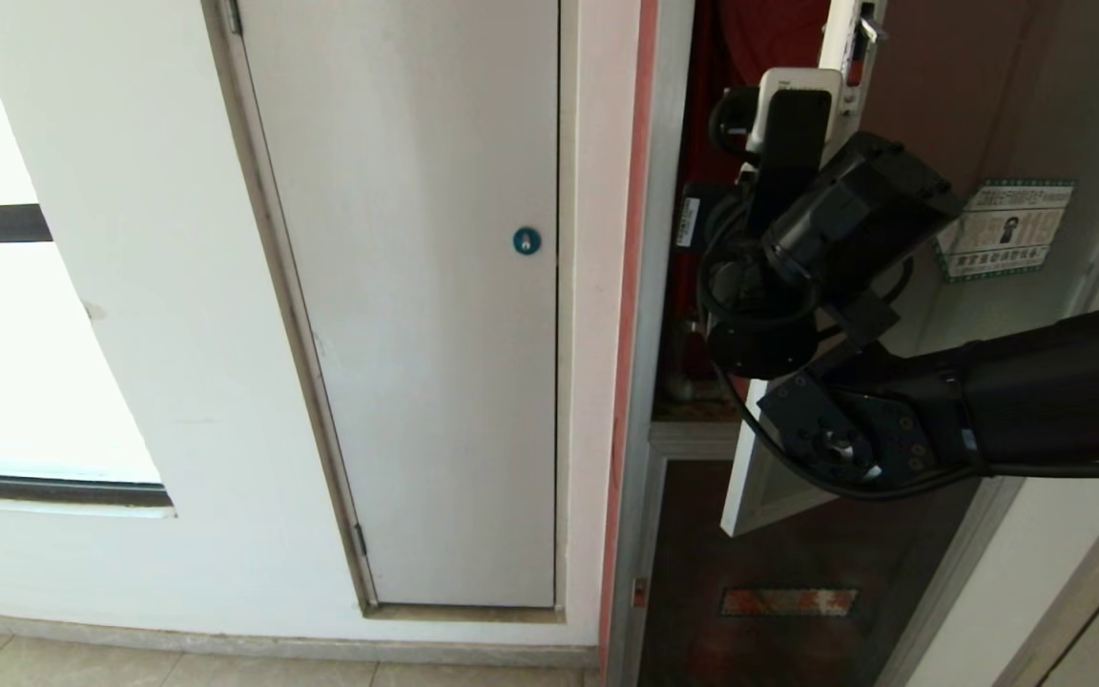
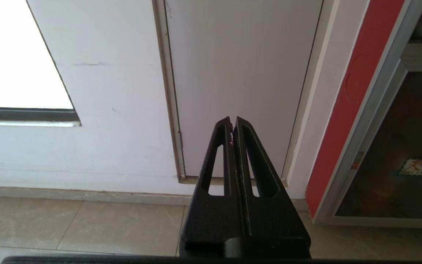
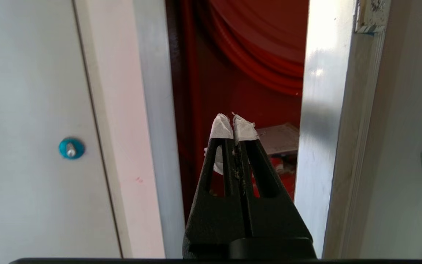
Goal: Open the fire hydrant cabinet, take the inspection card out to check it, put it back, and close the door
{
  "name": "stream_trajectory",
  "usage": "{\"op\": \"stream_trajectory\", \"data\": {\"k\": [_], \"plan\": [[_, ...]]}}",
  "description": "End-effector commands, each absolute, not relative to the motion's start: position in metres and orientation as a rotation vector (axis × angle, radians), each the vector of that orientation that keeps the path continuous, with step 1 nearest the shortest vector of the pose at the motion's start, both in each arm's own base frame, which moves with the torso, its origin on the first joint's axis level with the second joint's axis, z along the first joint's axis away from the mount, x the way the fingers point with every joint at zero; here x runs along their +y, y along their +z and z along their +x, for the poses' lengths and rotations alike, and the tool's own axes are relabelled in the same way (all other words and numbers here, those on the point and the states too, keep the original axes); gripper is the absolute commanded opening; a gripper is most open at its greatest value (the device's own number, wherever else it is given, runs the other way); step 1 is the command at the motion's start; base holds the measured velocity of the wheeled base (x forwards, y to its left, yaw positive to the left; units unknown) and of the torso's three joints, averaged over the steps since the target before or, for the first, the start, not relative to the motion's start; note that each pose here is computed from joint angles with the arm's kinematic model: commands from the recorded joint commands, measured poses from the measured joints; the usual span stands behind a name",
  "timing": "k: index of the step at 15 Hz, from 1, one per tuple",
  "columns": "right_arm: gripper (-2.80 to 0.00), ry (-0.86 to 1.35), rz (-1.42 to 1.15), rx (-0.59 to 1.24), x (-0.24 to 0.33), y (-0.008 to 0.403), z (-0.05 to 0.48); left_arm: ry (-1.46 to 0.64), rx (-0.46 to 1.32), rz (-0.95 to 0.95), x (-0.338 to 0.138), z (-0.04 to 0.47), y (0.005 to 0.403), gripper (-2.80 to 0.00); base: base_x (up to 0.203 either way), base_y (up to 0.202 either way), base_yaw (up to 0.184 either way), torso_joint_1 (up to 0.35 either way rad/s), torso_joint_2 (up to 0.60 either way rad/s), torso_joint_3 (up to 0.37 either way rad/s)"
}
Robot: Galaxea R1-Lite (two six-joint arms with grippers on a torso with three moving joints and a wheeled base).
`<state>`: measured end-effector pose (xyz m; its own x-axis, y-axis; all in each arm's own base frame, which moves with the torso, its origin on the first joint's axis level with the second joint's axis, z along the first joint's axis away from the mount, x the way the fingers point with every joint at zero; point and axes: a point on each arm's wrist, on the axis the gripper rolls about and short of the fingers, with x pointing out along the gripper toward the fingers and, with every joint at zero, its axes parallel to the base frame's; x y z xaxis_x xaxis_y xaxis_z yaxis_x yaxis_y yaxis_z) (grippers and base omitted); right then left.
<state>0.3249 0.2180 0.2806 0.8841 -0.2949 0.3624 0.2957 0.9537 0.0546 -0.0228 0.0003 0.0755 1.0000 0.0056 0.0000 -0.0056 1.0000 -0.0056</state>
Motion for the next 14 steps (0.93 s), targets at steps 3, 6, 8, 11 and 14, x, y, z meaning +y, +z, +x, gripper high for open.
{"op": "stream_trajectory", "data": {"k": [3, 6, 8, 11, 14], "plan": [[-2.80, -0.339, 0.015, -0.399, 0.211, 0.284, 0.332, 0.006, 0.000, -0.006, 0.000, -0.023, 0.075, -2.80, 0.000, 0.000, 0.000, 0.000, 0.00, 0.000], [-2.80, -0.346, 0.018, -0.404, 0.209, 0.285, 0.333, 0.006, 0.000, -0.006, 0.000, -0.023, 0.075, -2.80, 0.000, 0.000, 0.000, 0.000, 0.00, 0.000], [-2.80, -0.355, 0.018, -0.406, 0.206, 0.286, 0.334, 0.006, 0.001, -0.006, 0.000, -0.023, 0.076, -2.80, 0.000, 0.000, 0.000, 0.000, 0.00, 0.000], [-2.80, -0.357, 0.030, -0.416, 0.202, 0.293, 0.329, 0.006, 0.001, -0.006, 0.000, -0.023, 0.076, -2.80, 0.000, 0.000, 0.000, 0.000, 0.00, 0.000], [-2.80, -0.362, 0.038, -0.423, 0.198, 0.298, 0.324, 0.006, 0.001, -0.006, 0.000, -0.023, 0.076, -2.80, 0.000, 0.000, 0.000, 0.000, 0.00, 0.000]]}}
